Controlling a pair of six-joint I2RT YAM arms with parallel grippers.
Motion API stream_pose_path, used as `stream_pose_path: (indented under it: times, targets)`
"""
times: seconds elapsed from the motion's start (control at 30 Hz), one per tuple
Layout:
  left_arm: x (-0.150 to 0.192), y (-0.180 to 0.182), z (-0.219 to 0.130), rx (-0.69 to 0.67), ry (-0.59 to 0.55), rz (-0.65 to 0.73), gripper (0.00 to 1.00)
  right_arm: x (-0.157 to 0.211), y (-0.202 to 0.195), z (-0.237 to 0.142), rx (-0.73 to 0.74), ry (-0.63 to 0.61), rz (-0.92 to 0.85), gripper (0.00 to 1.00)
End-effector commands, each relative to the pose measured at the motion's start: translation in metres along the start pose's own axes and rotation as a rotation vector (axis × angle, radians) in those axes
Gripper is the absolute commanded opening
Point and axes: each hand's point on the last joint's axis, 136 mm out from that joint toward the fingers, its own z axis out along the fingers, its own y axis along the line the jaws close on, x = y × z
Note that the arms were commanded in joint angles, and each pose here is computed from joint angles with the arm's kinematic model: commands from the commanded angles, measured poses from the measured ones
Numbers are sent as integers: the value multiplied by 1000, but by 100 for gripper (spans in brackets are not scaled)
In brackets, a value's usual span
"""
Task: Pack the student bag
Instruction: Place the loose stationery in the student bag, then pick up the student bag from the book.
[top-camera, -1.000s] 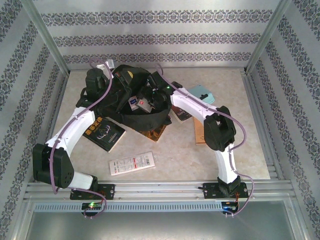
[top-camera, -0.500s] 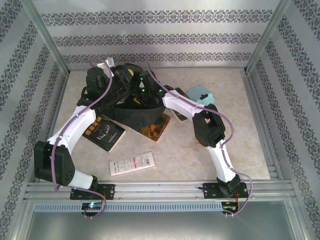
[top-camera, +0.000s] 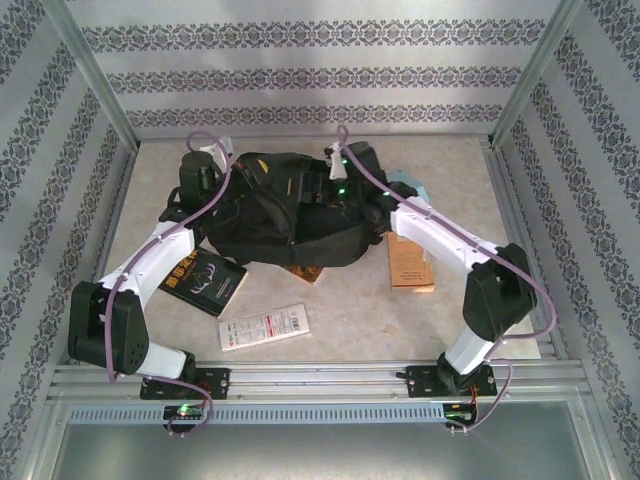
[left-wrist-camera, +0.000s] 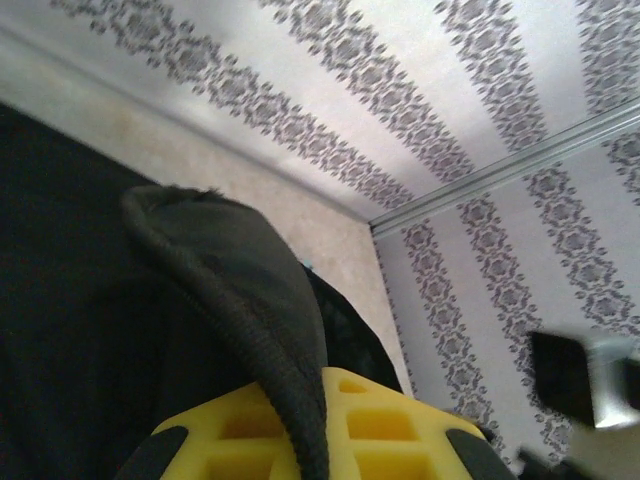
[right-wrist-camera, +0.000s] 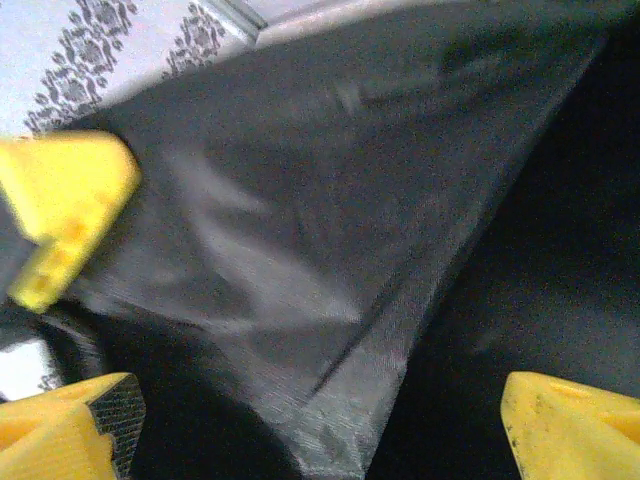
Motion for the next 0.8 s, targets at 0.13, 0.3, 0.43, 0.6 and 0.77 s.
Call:
stream_pose_path:
  times: [0.13, 0.3, 0.43, 0.6, 0.77]
  targets:
    - [-21, -19, 5, 81, -59, 26, 0, 23, -32, -19, 114, 50, -47, 96]
    - [-37, -36, 11, 98, -58, 53, 0, 20, -73, -46, 326, -32, 2, 95]
    - [-57, -49, 14, 99, -92, 84, 0, 22, -121, -67, 493, -89, 122, 92]
    - [-84, -80, 20, 127, -102, 160, 0, 51, -130, -36, 472, 25, 166, 85]
    - [-106, -128, 16, 217, -93, 230, 0, 71, -97, 20, 347, 166, 136, 79]
